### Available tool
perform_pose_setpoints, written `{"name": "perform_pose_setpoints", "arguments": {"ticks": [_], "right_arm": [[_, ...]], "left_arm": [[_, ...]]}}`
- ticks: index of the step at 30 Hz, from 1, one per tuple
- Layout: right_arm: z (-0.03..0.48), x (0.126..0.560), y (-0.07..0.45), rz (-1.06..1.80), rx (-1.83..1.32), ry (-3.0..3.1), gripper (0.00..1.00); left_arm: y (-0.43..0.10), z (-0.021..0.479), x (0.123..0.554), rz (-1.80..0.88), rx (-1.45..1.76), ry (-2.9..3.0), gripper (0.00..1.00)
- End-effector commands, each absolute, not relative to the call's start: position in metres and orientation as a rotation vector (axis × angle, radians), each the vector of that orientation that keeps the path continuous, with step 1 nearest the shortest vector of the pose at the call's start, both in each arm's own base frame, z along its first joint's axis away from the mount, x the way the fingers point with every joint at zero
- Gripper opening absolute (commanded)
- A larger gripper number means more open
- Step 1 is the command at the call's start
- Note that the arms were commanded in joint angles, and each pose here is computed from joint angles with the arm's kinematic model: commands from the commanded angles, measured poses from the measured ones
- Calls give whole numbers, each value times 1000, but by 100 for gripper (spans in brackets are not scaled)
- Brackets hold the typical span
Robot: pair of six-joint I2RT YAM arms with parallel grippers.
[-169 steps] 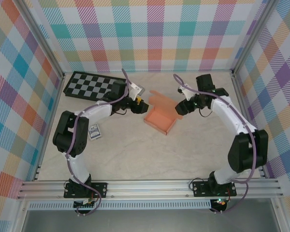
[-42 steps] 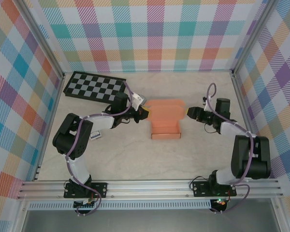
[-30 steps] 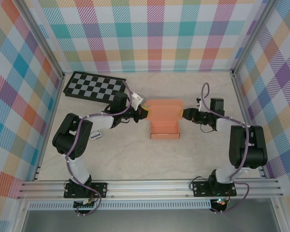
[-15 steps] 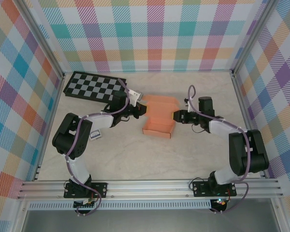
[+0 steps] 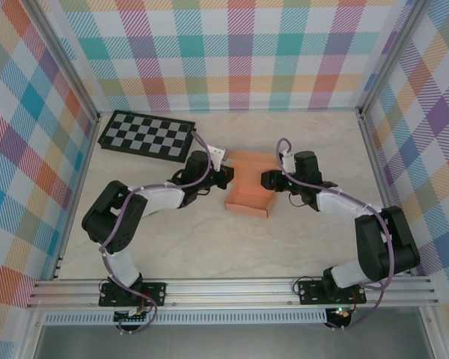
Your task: Fold the paper box
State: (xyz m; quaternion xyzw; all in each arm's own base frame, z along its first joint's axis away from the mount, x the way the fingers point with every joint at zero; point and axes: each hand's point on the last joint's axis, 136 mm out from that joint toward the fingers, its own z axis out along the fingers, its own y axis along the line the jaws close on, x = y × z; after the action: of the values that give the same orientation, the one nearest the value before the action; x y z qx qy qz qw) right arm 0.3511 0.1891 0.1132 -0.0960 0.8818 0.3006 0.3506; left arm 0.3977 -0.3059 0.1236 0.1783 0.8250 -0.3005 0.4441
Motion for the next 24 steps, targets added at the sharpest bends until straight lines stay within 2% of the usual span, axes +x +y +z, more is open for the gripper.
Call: {"name": "perform_pose_setpoints", "arguments": {"ticks": [1,7,11,17,21,22,24], "right_arm": [[126,343,187,813,-277,2244,53],[150,328,178,939,-243,2196,57],[162,327,157,1009,-69,2157,61],[163,338,116,1119,316,2182,52],[167,349,109,1205,437,2234,50],[170,354,105,1184,466,2257,52],[164,361,90,1083,592,2343,64]], "left_arm": [[-294,143,404,-655,393,1994,5],[-287,145,408,-596,395,1986,5],[-285,143,410,-582,381,1986,4],[-280,141,412,-557,348,1986,2],[-278,142,413,-539,348,1983,2],[-278,144,413,-530,356,1979,2],[-276,148,415,-499,386,1967,4]]}}
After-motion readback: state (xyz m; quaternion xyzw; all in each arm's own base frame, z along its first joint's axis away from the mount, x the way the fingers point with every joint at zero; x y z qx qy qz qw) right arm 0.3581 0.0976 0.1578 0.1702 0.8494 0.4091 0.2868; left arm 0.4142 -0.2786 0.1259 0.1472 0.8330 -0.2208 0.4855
